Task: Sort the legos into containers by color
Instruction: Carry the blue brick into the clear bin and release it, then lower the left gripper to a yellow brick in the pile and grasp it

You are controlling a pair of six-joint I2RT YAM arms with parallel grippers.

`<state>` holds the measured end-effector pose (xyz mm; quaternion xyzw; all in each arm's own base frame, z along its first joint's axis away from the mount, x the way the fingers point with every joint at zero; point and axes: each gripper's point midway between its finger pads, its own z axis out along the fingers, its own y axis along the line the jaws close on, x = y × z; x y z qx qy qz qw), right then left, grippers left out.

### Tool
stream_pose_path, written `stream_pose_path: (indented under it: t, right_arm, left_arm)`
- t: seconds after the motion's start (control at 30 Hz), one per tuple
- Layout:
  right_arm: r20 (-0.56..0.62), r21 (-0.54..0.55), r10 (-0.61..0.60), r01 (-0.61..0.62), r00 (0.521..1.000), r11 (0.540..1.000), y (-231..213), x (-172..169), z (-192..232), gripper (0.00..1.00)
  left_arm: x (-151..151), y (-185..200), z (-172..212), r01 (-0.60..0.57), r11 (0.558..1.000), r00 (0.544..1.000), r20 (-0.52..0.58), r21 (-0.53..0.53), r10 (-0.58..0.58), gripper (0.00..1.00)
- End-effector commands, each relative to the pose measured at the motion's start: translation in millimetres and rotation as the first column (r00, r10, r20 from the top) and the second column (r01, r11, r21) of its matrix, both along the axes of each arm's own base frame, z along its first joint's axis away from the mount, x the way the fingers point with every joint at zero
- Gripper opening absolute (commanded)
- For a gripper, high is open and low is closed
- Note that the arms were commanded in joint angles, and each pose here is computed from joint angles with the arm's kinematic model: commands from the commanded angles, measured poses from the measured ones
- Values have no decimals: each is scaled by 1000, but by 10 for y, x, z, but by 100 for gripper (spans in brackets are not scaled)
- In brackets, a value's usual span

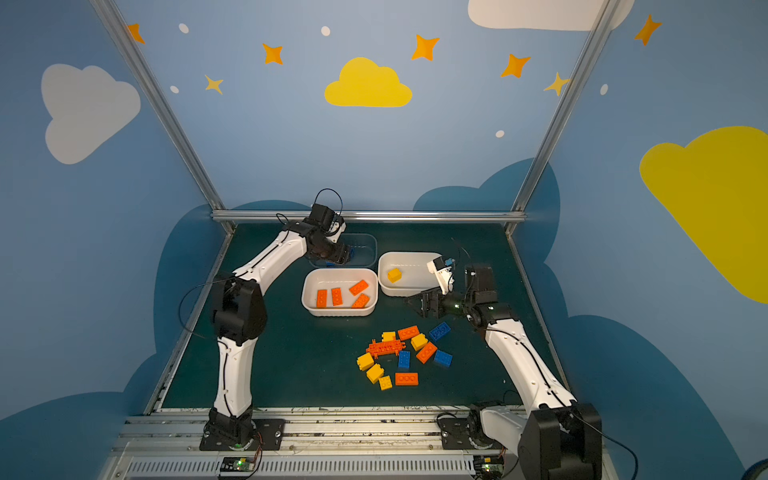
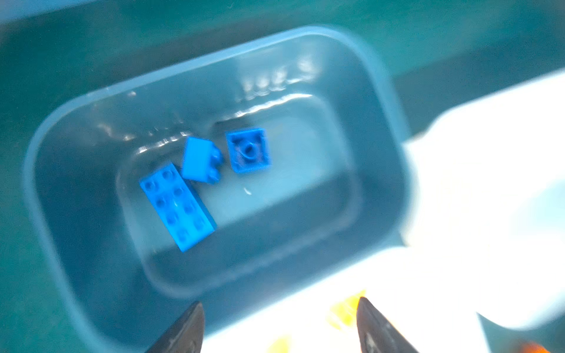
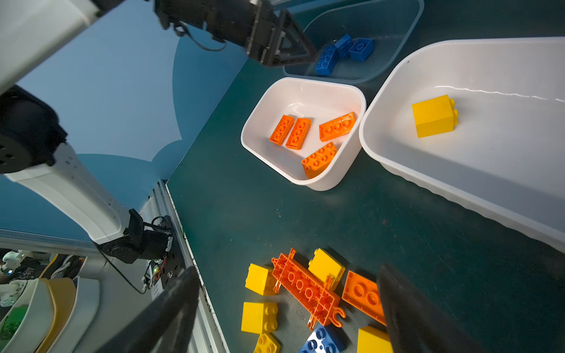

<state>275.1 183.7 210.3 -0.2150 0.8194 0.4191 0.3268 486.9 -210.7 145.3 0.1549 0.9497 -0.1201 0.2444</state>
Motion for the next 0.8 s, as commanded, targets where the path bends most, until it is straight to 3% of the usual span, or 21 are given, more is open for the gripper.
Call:
stream_pose_path:
  t: [0.0,0.17,0.3,0.43,0.53,0.63,0.77]
  right_arm:
    - [19,2,26,-26,999,1000,24,-18,45,90]
    - [20,-4,37,-37,999,999,17,-71,24,90]
    - [22,-2,39,-39,999,999,9,-107,25,90]
    - [15,-5,45,-45,999,999,-3,-165,-9,90]
    - [4,-8,50,-50,999,999,-8,-211,-58,90]
    - [-5,-6,44,-44,999,999,-20,-227,-85,90]
    - [-7,-9,38,-38,999,999,-30,-245,-105,90]
  left_arm:
    - [-526,-323,229,114,989,993,-10,-93,-115,78]
    - [-1328,-576,152,260,957,962,-50,-126,-268,77]
    - [-1959,-824,-5,401,900,911,-24,-171,-411,76]
    - [-2444,-926,-207,522,840,850,0,-146,-527,74]
    - [-2682,-928,-451,564,818,822,-18,-112,-569,72]
    - [-2757,-870,-667,578,814,814,-33,-49,-580,69]
    - [-2843,-889,-785,632,775,774,-35,-19,-632,65]
